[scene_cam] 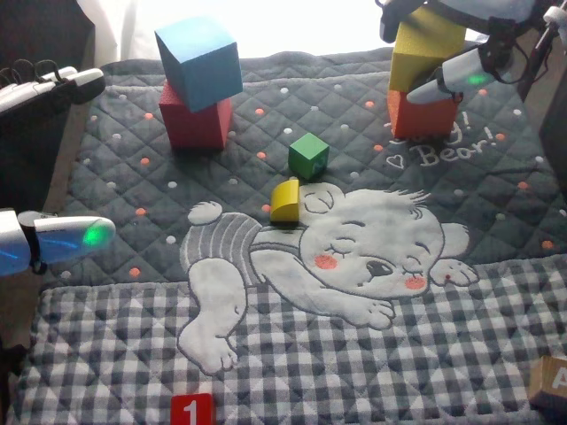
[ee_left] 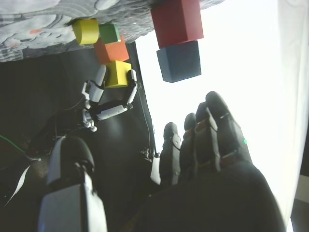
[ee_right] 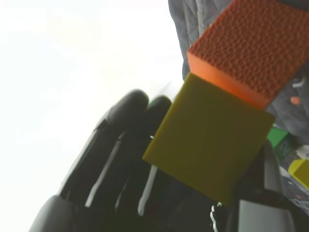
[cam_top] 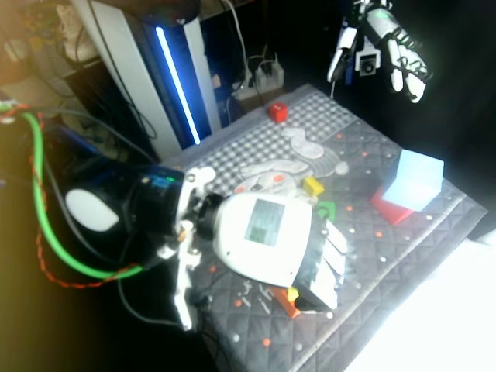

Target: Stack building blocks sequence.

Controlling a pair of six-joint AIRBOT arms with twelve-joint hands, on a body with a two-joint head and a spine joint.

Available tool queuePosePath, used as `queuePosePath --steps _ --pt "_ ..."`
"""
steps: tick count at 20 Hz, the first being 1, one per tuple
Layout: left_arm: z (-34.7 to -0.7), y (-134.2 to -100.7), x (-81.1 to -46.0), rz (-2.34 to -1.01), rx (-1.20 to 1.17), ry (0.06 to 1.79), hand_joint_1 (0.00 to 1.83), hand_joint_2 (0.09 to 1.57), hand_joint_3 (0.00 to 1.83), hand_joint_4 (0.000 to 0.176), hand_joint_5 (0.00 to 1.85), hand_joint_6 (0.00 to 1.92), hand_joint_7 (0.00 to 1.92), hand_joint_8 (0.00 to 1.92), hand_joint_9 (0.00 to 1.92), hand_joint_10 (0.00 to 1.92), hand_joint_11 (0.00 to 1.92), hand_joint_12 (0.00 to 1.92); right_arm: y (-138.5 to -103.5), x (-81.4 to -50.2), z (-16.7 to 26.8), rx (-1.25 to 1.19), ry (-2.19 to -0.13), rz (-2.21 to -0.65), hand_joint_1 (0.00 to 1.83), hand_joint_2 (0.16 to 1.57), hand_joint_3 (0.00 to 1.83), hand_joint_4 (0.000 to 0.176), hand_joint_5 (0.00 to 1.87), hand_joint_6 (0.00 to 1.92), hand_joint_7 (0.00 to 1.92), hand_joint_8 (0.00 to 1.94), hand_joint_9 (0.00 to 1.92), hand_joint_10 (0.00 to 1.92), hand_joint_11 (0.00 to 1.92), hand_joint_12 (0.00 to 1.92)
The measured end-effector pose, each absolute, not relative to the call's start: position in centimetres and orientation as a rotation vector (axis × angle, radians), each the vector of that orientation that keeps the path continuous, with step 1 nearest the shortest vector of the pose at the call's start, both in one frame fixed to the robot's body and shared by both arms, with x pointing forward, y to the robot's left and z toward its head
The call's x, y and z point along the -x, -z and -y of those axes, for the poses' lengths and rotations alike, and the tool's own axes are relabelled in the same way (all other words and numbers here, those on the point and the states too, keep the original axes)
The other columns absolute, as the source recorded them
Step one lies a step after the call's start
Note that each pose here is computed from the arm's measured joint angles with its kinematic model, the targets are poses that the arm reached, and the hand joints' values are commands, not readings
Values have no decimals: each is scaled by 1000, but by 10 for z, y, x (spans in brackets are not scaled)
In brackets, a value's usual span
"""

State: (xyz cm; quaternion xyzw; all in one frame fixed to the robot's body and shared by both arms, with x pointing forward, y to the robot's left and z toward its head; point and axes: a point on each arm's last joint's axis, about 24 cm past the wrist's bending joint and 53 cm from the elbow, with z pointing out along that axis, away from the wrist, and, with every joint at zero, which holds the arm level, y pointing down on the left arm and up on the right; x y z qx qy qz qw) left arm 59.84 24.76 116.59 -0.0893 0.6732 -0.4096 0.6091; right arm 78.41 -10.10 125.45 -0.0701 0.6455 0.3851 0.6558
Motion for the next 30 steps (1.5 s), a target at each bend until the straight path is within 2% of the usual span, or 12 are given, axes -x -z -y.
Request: queuePosePath --steps 2,7,9,11,12,13,14,15,16,18,22,30 --pt "-247 -1166 -598 -1554 206 947 649 960 2 88 235 0 134 0 123 0 0 748 -1254 -785 103 153 -871 -1466 1386 1085 0 0 983 930 1012 877 1009 1069 881 1135" --pt "-247 -1166 -598 -1555 207 950 661 957 0 71 241 3 144 6 131 5 0 756 -1253 -786 104 149 -871 -1470 1382 1072 0 0 959 867 1080 769 1090 1030 943 1116" --pt "-247 -1166 -598 -1554 208 951 654 960 0 80 238 0 148 1 139 4 0 792 -1252 -786 104 146 -870 -1473 1389 1084 1 0 892 892 1062 856 1079 1059 909 1094" --pt "-247 -1167 -598 -1552 208 952 682 955 0 65 249 3 152 1 139 2 0 761 -1251 -786 104 144 -871 -1477 1370 1119 2 0 856 1006 987 1007 947 1190 654 1063" --pt "-247 -1167 -598 -1552 208 952 677 960 0 69 243 1 144 1 131 1 0 735 -1251 -786 104 143 -871 -1477 1244 1142 1 0 864 1064 965 1086 859 662 564 1063" --pt "-247 -1167 -598 -1550 208 953 680 959 0 68 245 1 152 1 132 1 0 749 -1251 -786 104 143 -871 -1477 1214 1151 1 0 860 1093 946 1118 870 355 460 1094" --pt "-247 -1167 -598 -1549 210 957 671 960 0 62 245 0 161 4 139 4 0 754 -1249 -786 105 141 -873 -1479 1329 1114 0 0 785 464 965 1043 860 200 339 1024" --pt "-247 -1168 -598 -1547 216 962 668 959 0 73 245 0 158 3 139 4 0 755 -1249 -786 105 137 -875 -1478 1341 1121 4 0 794 182 934 1083 850 113 286 1000" --pt "-247 -1168 -598 -1547 218 963 666 954 0 73 246 1 159 3 141 4 0 756 -1248 -786 106 131 -876 -1481 1207 1083 0 0 754 57 723 418 786 47 373 1003" --pt "-247 -1169 -598 -1541 217 967 652 963 0 80 234 1 159 1 143 3 0 799 -1244 -787 108 113 -884 -1487 1116 1070 0 0 663 3 628 31 633 4 276 1000" --pt "-247 -1171 -598 -1534 216 970 658 974 1 111 226 1 160 4 143 1 0 731 -1238 -787 110 106 -882 -1503 1058 1059 0 23 520 0 502 1 496 1 68 1171" --pt "-247 -1170 -598 -1534 220 972 686 987 3 111 217 3 156 3 140 3 0 738 -1235 -786 113 101 -876 -1513 1029 1053 0 54 499 0 461 0 479 2 54 1099"
